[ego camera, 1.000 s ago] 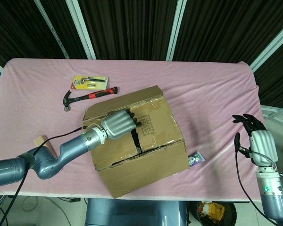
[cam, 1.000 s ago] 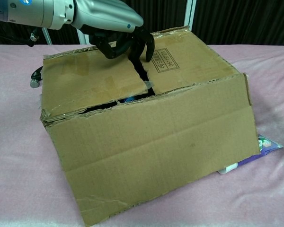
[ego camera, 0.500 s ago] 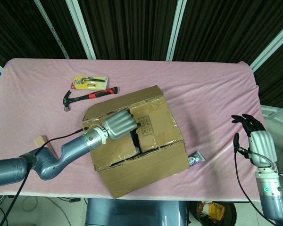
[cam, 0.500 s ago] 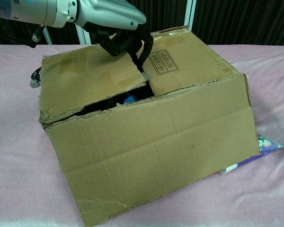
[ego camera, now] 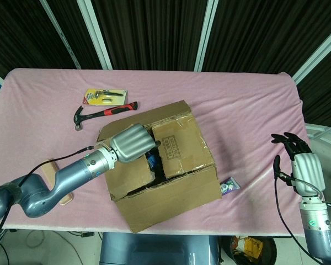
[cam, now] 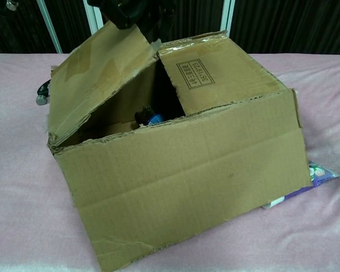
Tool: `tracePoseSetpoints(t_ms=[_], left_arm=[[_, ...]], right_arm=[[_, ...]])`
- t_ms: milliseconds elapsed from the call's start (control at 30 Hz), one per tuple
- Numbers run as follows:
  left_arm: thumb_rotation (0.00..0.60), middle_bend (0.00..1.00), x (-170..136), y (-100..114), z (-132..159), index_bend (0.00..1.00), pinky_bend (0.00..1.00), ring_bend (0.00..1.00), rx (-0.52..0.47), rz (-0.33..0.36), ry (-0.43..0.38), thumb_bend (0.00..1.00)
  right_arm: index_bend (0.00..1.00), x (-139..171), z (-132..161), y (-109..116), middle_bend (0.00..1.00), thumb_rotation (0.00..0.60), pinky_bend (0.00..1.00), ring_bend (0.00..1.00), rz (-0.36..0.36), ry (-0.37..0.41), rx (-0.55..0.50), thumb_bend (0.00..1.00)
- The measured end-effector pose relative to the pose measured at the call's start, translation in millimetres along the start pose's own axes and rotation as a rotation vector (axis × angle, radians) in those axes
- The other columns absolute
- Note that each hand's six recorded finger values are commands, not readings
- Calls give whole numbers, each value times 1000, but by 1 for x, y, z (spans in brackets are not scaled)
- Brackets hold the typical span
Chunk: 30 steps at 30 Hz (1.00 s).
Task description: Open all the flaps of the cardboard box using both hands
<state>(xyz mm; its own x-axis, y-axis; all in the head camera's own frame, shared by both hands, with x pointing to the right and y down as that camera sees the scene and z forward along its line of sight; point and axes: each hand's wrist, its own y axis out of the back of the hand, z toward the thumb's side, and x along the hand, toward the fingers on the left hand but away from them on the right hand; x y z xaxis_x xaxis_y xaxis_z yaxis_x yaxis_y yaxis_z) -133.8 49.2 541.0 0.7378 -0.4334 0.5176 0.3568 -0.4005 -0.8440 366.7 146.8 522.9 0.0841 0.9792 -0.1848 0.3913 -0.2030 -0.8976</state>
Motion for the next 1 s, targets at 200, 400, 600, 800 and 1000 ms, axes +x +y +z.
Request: tracePoseSetpoints(t_ms=[200,400,600,800,1000], left_arm=[[600,620,-29,17,-2,435,598,495,-7,15,11,1000],[600,620,-60,20,-6,435,598,495,-3,7,24,1000],[600,620,-82,19,-10,435,599,495,-6,4,43,1000],[600,620,-108,21,-16,435,598,495,1,12,69,1000],[600,620,-129,21,-17,435,598,495,-1,25,70,1000]], right_arm=[[225,0,2,2,354,600,238,185,-10,7,0,687],[225,1,5,3,354,600,238,185,-16,17,2,687],[225,2,8,3,354,600,238,185,-20,25,1,686],[225,3,10,1,354,600,238,185,-15,31,6,687],[225,3,12,0,354,600,238,185,-16,37,7,687]])
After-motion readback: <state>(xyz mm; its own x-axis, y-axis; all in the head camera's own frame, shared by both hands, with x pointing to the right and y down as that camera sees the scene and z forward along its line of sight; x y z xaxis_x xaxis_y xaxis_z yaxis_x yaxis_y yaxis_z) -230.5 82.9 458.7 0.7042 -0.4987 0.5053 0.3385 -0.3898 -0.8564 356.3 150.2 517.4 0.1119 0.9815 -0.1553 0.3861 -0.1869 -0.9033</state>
